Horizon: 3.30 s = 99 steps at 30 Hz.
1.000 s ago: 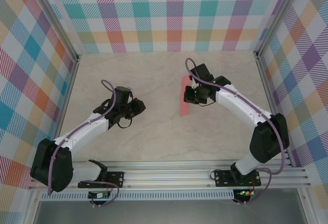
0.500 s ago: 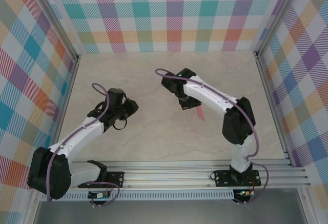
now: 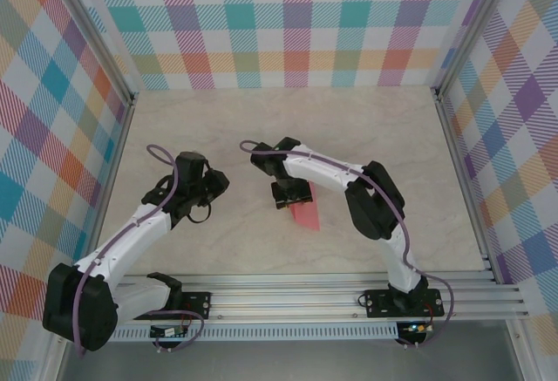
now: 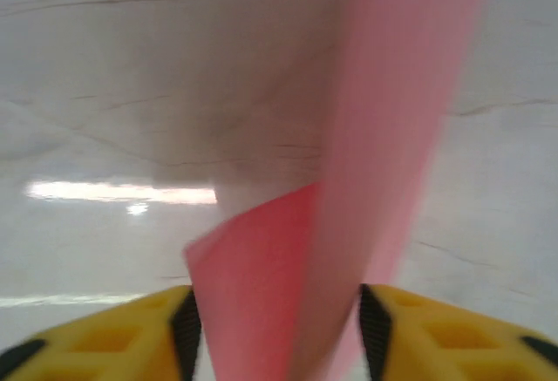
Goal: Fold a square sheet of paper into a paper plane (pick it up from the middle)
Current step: Turn over the paper at the center of the table, then third fold the triangle at the center of the table.
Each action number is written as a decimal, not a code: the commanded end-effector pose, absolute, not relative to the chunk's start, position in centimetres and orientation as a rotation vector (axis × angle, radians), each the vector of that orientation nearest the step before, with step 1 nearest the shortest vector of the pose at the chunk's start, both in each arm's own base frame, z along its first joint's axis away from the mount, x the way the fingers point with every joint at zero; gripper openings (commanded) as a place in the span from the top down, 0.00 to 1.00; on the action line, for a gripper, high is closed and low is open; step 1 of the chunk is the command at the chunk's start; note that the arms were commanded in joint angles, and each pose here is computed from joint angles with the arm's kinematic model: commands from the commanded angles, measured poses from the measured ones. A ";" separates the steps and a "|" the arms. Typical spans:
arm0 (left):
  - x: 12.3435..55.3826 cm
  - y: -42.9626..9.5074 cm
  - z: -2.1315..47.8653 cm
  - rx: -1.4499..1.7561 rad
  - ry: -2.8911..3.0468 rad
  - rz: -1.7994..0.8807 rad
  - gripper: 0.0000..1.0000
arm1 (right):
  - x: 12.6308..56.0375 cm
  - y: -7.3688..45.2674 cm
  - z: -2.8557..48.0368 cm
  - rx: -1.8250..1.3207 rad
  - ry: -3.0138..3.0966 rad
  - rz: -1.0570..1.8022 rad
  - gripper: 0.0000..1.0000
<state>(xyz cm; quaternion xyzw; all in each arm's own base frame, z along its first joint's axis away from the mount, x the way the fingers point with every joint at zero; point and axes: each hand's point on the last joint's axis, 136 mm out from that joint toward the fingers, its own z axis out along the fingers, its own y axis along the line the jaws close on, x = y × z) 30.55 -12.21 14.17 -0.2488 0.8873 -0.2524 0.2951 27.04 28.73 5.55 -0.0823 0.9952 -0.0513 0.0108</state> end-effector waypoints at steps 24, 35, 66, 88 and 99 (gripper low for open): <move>34.1 -27.7 10.7 -0.238 2.687 -1.085 0.89 | 25.2 30.2 3.6 0.200 2.938 1.134 0.84; 36.0 -31.6 8.2 -0.174 2.773 -1.118 0.92 | 24.7 29.7 2.9 0.235 2.903 1.136 0.80; 36.6 -31.9 1.9 -0.160 2.899 -0.996 0.96 | 22.1 21.6 2.8 0.492 2.935 0.690 0.59; 34.9 -30.8 -0.8 -0.160 2.983 -0.935 0.96 | 23.6 24.5 3.0 0.463 2.901 0.872 0.59; 34.7 -30.5 -0.8 -0.154 2.987 -0.914 0.96 | 25.8 25.2 4.7 0.438 2.841 0.915 0.54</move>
